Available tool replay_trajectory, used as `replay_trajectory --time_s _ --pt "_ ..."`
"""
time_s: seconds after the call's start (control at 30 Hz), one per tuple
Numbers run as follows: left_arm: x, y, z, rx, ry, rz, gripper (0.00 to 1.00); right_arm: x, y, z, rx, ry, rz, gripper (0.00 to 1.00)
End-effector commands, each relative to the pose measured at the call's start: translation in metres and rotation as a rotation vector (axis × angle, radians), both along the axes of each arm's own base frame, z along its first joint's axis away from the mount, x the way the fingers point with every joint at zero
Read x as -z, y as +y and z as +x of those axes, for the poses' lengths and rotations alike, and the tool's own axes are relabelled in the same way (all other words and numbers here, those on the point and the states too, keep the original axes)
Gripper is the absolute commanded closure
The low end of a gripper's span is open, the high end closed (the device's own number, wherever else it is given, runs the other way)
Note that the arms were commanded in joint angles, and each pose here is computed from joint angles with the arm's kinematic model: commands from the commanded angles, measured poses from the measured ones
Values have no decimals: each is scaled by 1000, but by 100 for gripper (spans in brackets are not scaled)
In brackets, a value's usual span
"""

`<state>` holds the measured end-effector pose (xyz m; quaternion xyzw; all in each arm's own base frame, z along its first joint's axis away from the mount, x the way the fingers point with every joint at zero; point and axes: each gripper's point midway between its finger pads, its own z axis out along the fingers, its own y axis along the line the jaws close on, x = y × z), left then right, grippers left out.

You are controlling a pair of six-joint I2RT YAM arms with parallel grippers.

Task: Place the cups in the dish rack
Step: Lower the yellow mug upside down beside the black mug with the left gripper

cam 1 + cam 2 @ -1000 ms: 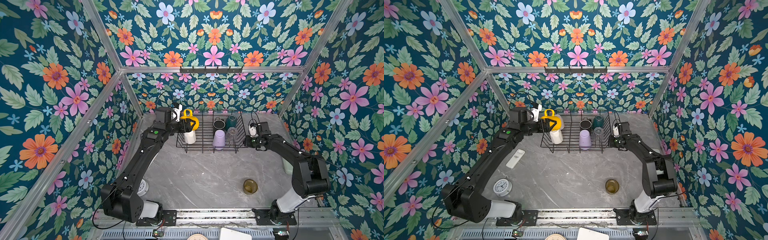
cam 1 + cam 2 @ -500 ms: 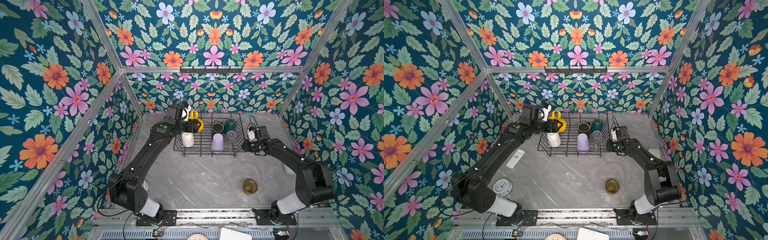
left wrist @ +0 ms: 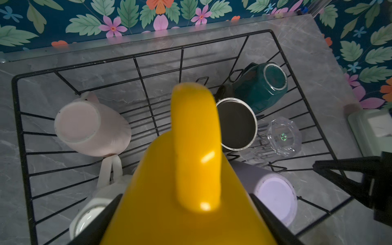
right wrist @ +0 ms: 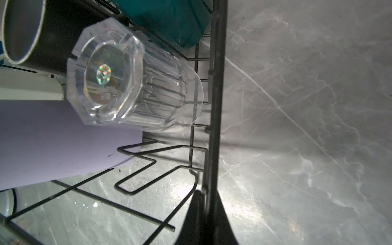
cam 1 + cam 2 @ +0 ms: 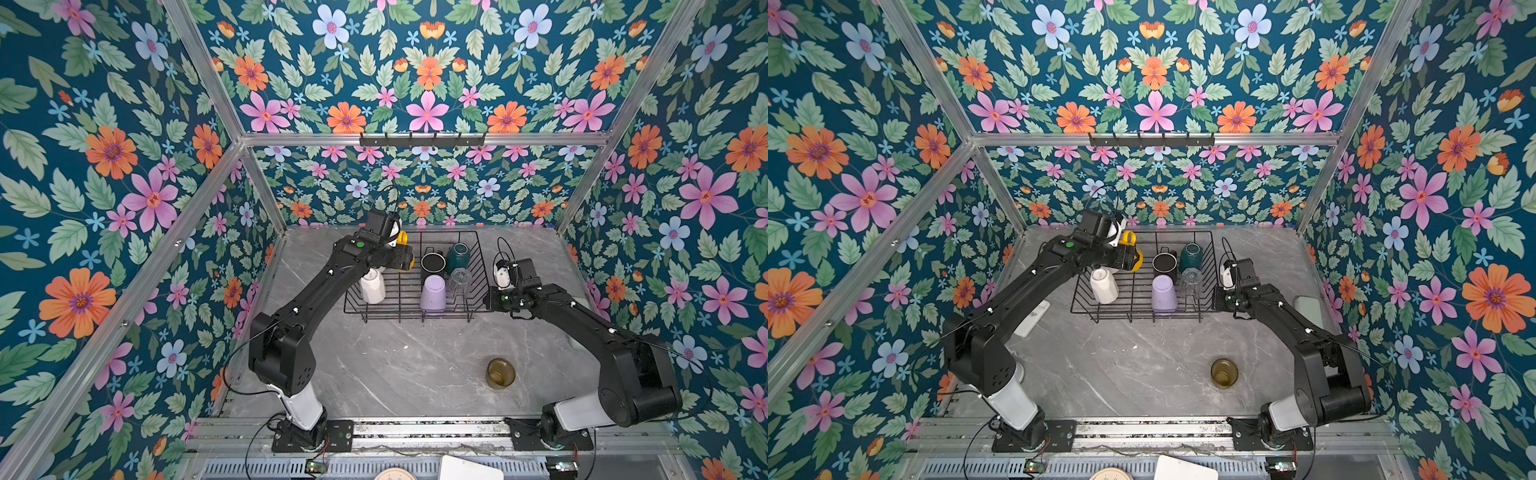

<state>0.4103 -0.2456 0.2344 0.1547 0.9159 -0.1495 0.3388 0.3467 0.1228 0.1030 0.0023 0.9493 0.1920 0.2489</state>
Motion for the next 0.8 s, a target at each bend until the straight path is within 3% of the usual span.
replay_trajectory --time_s 0.0,0.07,0.17,0.37,0.47,0.77 --pt "-5 -4 11 -7 -44 28 100 2 3 -11 -113 -12 -49 96" --pt "-1 -8 15 -5 -41 42 100 1 2 -11 -106 -15 -52 85" --pt "9 -9 23 -17 -37 80 100 -2 -3 -12 -84 -24 -70 60" --pt "30 -13 33 -11 6 137 100 -25 -9 -12 -32 -83 -65 19" --pt "40 -15 36 -8 25 159 100 -42 -14 -11 5 -130 -65 13" --pt "68 -19 43 -11 68 218 100 -86 -22 -24 73 -197 -36 12"
